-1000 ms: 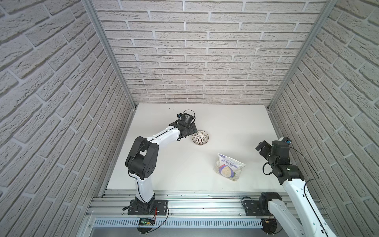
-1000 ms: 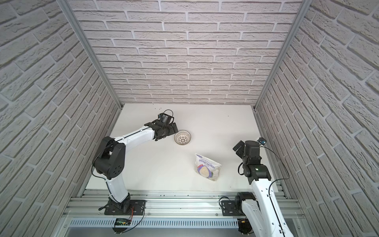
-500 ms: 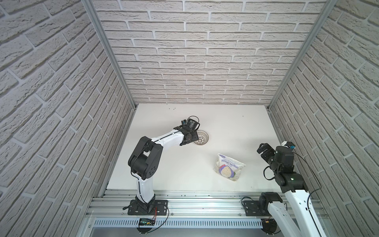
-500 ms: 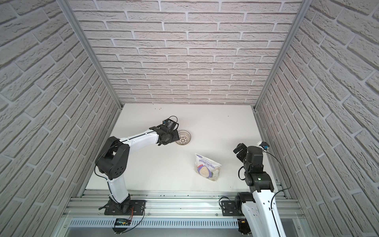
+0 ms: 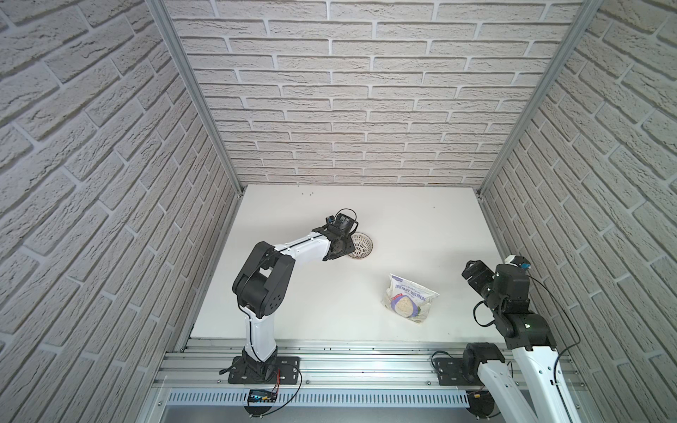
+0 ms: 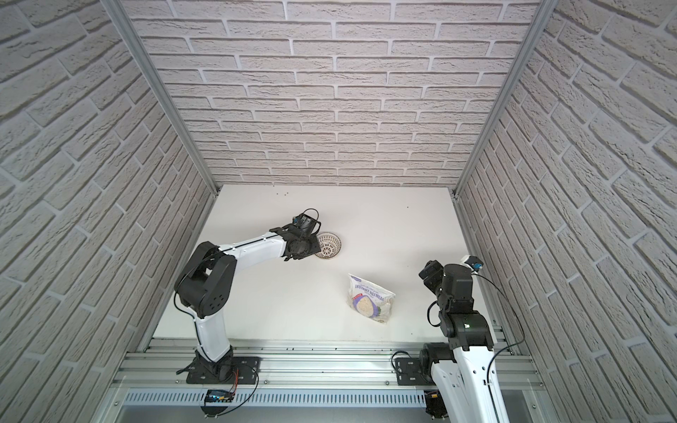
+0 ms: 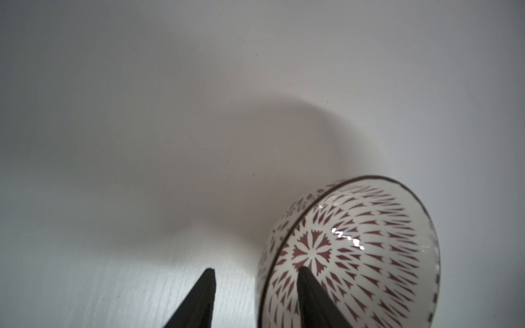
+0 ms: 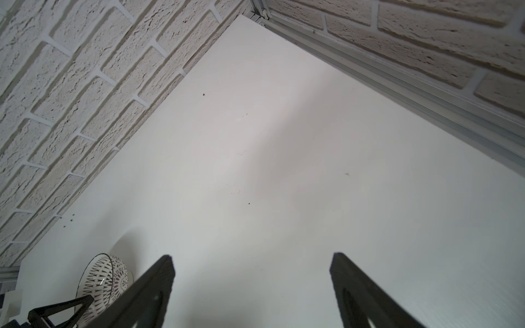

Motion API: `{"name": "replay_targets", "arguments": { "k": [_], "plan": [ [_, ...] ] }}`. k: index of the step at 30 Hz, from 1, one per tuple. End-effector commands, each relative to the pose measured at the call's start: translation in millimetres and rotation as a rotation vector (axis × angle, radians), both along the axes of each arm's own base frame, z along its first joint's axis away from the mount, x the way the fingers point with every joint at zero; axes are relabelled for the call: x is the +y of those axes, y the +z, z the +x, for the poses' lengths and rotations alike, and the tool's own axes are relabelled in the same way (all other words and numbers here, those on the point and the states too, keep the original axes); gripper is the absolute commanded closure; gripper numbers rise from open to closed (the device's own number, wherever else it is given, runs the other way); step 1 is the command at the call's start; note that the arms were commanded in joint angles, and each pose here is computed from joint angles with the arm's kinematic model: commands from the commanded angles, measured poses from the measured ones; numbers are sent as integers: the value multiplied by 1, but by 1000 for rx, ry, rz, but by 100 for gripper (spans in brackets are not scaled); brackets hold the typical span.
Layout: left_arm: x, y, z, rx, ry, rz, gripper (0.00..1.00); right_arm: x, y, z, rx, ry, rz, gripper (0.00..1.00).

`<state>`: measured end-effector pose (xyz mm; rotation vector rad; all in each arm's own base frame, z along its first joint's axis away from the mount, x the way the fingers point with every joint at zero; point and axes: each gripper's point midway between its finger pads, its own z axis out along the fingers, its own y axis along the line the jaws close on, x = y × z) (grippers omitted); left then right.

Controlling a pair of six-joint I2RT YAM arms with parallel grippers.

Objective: Pour the oats into the breakfast bowl
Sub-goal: Pick up the bowl from the center of the board.

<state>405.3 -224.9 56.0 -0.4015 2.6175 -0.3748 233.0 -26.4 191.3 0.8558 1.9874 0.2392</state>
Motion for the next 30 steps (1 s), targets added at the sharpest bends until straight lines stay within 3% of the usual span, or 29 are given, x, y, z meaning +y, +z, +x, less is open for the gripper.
{"name": "replay_targets", "arguments": {
  "k": [1, 4, 10, 14, 22, 25, 30],
  "plan": [
    [-6, -3, 2, -4, -13, -6, 57, 8, 16, 4, -34, 50, 1, 18],
    [-7, -4, 2, -5, -14, -14, 68, 11, 18, 6, -24, 77, 0, 16],
    [-9, -9, 1, 11, -22, -18, 83, 15, 20, 9, 18, 109, -12, 1],
    [-11, -6, 0, 13, -36, -20, 100, 22, 24, 11, 25, 152, 2, 1],
    [-6, 27, -25, 34, -119, -26, 100, 35, 38, 4, 114, 306, -72, 1],
    [-1, 36, -52, 45, -135, -70, 100, 35, 49, 0, 92, 317, -91, 1],
    [-5, 38, -107, 79, -191, -90, 100, 57, 67, 2, 12, 462, -97, 1]
  ]
}}
